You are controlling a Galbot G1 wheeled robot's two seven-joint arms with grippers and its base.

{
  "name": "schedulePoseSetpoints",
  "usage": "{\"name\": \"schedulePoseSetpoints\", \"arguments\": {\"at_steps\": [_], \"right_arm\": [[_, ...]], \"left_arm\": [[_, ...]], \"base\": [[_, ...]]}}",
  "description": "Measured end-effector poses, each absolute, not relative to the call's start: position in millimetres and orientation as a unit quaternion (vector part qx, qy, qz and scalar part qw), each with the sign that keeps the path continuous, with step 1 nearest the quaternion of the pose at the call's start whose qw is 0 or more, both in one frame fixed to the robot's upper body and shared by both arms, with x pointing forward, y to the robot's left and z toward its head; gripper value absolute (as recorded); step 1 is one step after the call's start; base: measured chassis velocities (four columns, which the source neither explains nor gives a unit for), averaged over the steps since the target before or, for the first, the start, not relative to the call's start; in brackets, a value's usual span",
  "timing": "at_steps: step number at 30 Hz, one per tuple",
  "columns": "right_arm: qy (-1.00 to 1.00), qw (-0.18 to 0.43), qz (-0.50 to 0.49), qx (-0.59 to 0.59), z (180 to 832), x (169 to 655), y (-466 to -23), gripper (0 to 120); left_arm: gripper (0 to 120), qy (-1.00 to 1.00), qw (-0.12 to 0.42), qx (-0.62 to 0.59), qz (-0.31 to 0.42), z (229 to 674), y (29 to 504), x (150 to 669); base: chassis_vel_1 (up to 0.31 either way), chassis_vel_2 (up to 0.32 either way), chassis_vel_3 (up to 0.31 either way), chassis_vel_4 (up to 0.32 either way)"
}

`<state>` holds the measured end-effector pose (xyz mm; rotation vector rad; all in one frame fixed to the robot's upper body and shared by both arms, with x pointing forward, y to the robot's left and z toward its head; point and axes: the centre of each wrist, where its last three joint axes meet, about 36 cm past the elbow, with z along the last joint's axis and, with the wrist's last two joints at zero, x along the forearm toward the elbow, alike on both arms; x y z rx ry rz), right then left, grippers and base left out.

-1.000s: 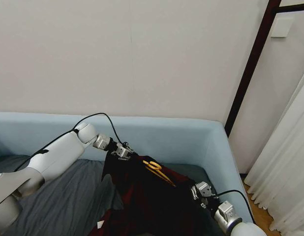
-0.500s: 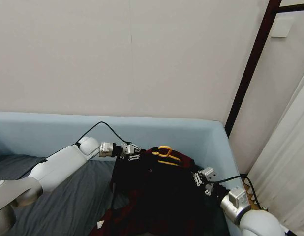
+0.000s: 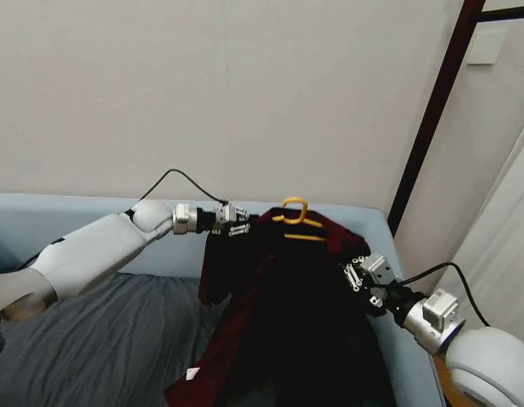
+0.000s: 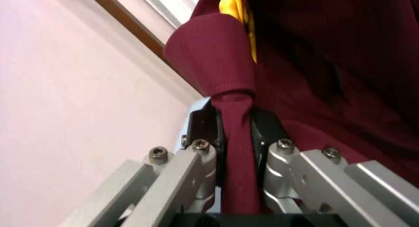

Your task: Pick up the clothes from the sofa and hang them on the clothes hanger.

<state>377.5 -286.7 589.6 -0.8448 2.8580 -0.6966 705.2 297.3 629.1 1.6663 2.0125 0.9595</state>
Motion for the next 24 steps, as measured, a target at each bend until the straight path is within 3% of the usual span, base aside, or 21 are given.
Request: {"name": "schedulePoseSetpoints", "arguments": {"at_steps": [11,24], "right_arm": [[0.923,0.075,-0.265,-0.268,640,385,-298,0],[0.875,0.072,-0.377,-0.295,644,371,-307,0]], "left_arm": [[8,0.683,0.202,0.600,0.365,727,279,710],[8,0.705,0.194,0.598,0.329,756,244,684]], "base": [[0.000,0.000,0.000,0.000],[0.000,0.000,0.000,0.000]]}}
